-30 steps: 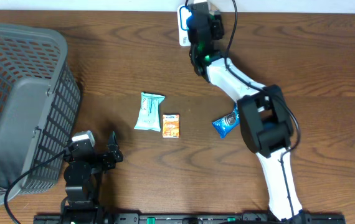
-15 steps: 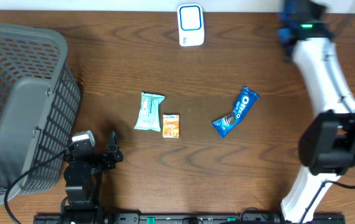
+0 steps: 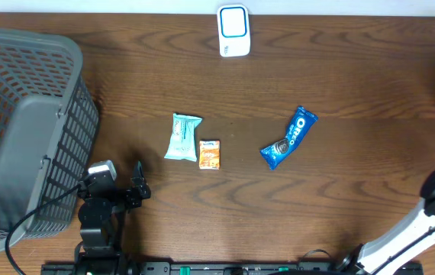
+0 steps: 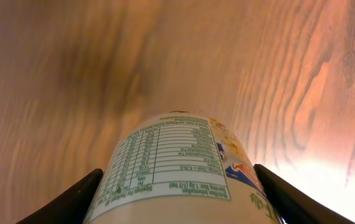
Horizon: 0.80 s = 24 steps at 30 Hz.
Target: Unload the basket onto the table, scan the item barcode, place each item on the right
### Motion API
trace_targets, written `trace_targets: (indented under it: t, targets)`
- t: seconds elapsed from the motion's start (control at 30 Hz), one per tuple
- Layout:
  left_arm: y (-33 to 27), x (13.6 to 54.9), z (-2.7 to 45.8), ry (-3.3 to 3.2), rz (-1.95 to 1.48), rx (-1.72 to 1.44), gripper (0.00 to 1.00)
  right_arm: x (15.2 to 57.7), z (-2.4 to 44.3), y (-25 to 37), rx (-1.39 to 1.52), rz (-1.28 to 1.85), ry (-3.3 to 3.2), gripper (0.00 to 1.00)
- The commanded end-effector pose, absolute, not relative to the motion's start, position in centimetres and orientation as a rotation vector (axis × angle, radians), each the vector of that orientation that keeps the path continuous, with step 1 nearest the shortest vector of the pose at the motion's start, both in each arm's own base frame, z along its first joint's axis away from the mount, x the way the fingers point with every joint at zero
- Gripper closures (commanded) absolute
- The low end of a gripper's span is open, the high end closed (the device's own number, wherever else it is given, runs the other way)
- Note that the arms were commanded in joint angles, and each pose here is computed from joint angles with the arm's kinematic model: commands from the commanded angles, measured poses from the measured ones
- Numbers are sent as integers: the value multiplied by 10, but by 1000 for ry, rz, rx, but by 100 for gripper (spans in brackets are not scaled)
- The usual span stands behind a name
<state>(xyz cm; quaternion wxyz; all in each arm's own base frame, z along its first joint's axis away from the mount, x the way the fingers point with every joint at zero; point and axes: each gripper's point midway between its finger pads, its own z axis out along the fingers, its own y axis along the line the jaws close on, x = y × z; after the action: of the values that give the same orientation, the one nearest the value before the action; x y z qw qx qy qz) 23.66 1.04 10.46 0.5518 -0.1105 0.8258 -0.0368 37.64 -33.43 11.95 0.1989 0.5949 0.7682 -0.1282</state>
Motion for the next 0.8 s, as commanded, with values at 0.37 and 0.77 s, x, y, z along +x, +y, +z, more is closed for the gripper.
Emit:
trace_targets:
  t: [0.37, 0.77]
  targets:
    - [14, 234, 90, 1985, -62, -269, 2, 335, 3, -366, 2088, -67, 2088, 22]
    - [14, 234, 90, 1985, -62, -269, 2, 370, 185, -332, 1706, 62, 1992, 1]
